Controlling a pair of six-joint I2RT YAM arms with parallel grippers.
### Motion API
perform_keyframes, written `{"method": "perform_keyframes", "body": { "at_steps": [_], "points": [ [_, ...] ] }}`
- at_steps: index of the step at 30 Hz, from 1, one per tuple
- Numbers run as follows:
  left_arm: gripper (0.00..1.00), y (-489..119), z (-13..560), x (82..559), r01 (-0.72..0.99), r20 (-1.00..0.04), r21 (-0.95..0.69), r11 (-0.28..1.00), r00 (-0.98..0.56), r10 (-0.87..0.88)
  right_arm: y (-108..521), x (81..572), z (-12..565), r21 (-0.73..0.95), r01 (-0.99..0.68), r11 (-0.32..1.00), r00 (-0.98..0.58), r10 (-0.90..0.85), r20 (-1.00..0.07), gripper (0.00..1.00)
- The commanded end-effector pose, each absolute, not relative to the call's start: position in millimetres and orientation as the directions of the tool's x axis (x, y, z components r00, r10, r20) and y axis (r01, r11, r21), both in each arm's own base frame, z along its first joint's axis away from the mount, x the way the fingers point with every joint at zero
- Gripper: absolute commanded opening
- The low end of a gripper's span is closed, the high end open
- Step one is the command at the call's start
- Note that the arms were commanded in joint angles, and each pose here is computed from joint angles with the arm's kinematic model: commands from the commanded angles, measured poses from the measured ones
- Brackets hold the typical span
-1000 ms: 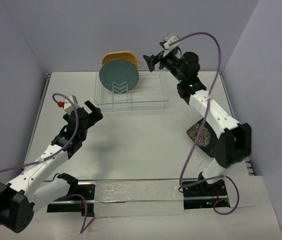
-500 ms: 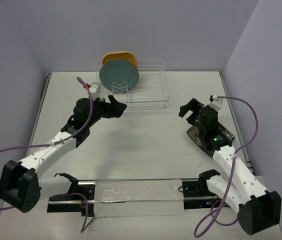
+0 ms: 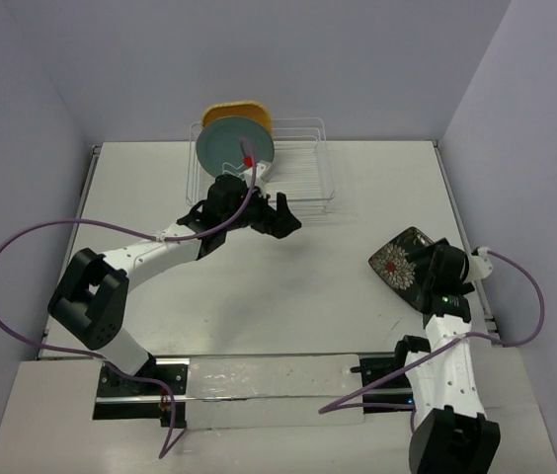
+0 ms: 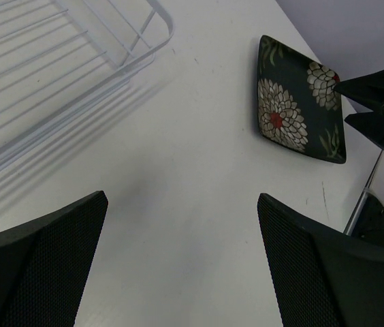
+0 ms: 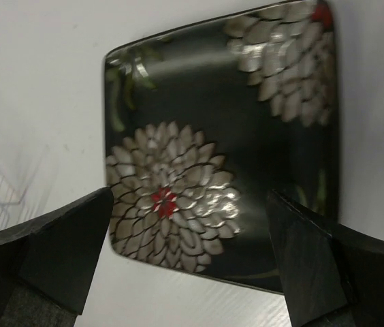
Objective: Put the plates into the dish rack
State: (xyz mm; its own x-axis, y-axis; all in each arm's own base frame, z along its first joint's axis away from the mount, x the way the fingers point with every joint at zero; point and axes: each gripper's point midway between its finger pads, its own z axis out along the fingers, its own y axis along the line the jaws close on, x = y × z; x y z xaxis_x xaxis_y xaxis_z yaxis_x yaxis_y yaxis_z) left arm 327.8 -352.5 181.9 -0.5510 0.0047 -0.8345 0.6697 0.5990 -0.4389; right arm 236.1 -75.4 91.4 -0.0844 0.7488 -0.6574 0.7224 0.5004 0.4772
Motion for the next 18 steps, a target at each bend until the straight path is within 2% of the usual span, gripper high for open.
{"method": "perform_keyframes", "body": {
  "at_steps": [1,8,18],
  "points": [
    [0.99,-357,205,328,0.716,-0.869,-0.410,0.564,-0.494,-0.005,-94,223,86,0.480,0.762,0.434,-0.023,0.759,-0.651,1.00],
    [0.99,-349,187,328,0.688,-0.861,-0.404,0.603,-0.509,0.004,-120,205,69,0.480,0.818,0.317,0.046,0.795,-0.604,1.00],
    [0.99,-343,183,334,0.667,-0.866,-0.382,0.640,-0.500,0.004,-119,201,32,0.495,0.831,0.255,0.013,0.880,-0.474,1.00]
  ]
}}
